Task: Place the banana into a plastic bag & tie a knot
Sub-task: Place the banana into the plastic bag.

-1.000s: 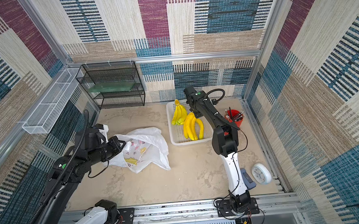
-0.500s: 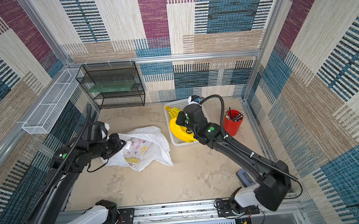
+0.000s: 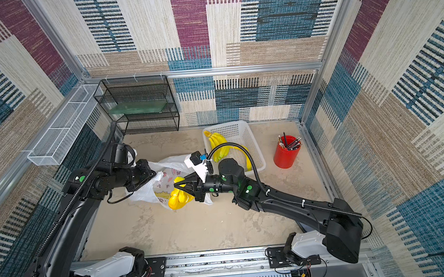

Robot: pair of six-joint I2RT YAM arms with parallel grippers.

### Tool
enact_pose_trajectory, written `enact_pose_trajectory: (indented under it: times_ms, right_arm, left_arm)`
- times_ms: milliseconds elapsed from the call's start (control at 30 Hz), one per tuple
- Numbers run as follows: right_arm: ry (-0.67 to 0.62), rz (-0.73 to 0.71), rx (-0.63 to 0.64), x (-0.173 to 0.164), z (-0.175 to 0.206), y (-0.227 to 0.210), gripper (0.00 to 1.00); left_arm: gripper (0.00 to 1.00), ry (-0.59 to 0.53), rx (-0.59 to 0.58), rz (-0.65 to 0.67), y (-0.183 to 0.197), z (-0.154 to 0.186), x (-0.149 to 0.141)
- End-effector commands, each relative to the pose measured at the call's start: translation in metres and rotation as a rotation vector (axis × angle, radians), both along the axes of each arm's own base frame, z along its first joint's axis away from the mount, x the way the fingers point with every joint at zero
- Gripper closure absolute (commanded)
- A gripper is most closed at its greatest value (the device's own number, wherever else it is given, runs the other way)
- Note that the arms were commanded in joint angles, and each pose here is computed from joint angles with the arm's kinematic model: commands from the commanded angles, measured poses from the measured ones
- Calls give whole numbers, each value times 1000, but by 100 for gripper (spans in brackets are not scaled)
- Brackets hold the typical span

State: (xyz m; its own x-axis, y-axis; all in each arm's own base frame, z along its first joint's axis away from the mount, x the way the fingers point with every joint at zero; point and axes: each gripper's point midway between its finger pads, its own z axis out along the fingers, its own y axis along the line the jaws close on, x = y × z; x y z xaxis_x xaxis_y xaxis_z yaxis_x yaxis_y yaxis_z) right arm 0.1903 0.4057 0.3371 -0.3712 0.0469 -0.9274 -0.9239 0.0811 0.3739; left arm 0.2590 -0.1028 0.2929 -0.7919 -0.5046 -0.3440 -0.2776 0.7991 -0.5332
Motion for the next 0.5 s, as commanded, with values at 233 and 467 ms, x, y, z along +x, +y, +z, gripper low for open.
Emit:
enact_pose_trajectory:
  times_ms: [233,467]
  right_arm:
    - [-6,209,152,-11,23,14,100]
    - [22,256,130,-23,11,8,100]
  left_arm:
    - [100,56,-100,-8,-5,3,5]
    - [100,61,-136,-33,-9,3,7]
